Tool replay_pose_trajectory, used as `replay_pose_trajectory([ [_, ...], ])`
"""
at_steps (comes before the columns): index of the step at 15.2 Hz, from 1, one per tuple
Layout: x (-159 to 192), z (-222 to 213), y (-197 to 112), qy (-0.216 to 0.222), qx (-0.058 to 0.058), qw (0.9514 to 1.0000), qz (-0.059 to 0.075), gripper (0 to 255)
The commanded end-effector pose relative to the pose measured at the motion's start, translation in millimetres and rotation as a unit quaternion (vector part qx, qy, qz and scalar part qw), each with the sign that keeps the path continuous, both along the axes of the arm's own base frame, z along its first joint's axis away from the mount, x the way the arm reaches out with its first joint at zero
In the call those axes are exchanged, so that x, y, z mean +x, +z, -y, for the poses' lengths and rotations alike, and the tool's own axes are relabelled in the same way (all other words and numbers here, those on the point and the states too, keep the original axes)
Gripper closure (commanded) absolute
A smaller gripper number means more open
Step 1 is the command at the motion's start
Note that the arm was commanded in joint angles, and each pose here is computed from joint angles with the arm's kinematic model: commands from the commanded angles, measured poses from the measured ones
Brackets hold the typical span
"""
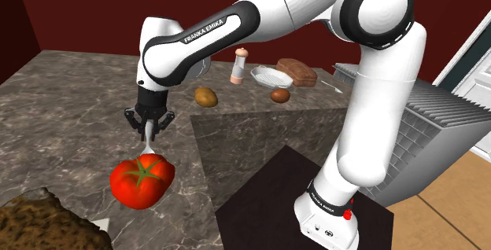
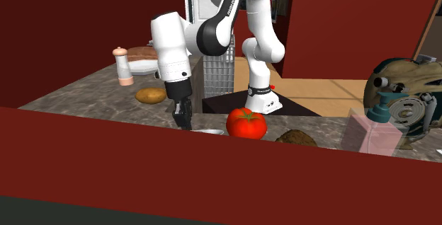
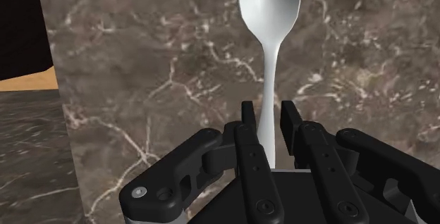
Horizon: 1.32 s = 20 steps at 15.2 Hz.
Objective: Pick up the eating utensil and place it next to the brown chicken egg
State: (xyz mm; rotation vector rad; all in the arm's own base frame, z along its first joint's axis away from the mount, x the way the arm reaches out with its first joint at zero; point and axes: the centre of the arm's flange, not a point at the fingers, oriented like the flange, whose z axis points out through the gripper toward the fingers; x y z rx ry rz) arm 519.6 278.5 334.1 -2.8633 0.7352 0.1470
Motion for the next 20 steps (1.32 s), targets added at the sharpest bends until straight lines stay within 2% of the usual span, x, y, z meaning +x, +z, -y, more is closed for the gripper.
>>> replay_pose_trajectory([
  [1, -1, -1, -1, 0.001, 0.000, 1.0000, -0.001, 255],
  [6, -1, -1, -1, 0.001, 0.000, 1.0000, -0.001, 255],
  [20, -1, -1, 73, 0.001, 0.000, 1.0000, -0.001, 255],
])
